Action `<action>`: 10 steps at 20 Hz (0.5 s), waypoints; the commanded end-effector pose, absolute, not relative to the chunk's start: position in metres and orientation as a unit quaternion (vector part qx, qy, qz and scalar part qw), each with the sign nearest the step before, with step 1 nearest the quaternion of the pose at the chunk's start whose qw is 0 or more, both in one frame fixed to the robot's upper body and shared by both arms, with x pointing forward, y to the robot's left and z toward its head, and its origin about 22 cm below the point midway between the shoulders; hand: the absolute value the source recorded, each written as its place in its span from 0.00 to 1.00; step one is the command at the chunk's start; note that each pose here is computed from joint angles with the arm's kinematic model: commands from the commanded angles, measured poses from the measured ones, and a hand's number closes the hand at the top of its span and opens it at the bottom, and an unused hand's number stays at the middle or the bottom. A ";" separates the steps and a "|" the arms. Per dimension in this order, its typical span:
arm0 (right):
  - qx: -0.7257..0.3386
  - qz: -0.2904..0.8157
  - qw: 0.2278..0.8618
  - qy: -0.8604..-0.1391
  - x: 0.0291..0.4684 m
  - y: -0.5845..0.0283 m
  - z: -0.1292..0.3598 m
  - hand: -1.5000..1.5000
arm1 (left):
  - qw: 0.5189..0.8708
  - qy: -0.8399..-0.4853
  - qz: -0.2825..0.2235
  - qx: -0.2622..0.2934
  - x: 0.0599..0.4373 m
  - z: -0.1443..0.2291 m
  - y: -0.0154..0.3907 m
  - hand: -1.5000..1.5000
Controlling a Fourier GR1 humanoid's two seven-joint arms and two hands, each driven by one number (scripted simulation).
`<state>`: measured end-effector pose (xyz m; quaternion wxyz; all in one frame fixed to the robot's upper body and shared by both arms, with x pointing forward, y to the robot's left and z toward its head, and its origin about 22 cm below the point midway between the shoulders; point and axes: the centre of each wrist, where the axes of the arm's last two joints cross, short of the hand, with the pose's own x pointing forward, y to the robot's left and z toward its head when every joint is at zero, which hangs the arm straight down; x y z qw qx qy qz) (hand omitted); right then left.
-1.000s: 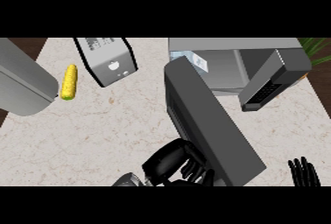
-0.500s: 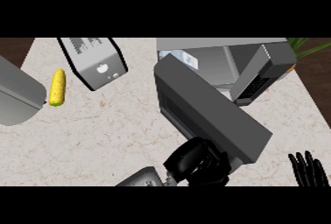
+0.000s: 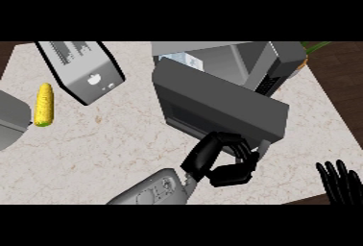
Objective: Pick up the milk, place it into the microwave and close the microwave
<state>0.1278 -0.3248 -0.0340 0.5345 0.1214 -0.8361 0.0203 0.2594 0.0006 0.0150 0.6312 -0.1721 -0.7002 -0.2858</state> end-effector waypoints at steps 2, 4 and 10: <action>0.166 0.038 0.517 -0.839 0.132 -0.324 -0.018 0.00 | 0.627 -0.734 -0.227 -0.131 0.285 0.029 -0.002 0.00; 0.173 0.033 0.517 -0.838 0.129 -0.326 -0.016 0.00 | 0.636 -0.736 -0.201 -0.115 0.294 0.027 0.002 1.00; 0.201 0.048 0.508 -0.837 0.133 -0.321 0.000 0.00 | 0.633 -0.749 -0.146 -0.126 0.320 0.046 0.004 1.00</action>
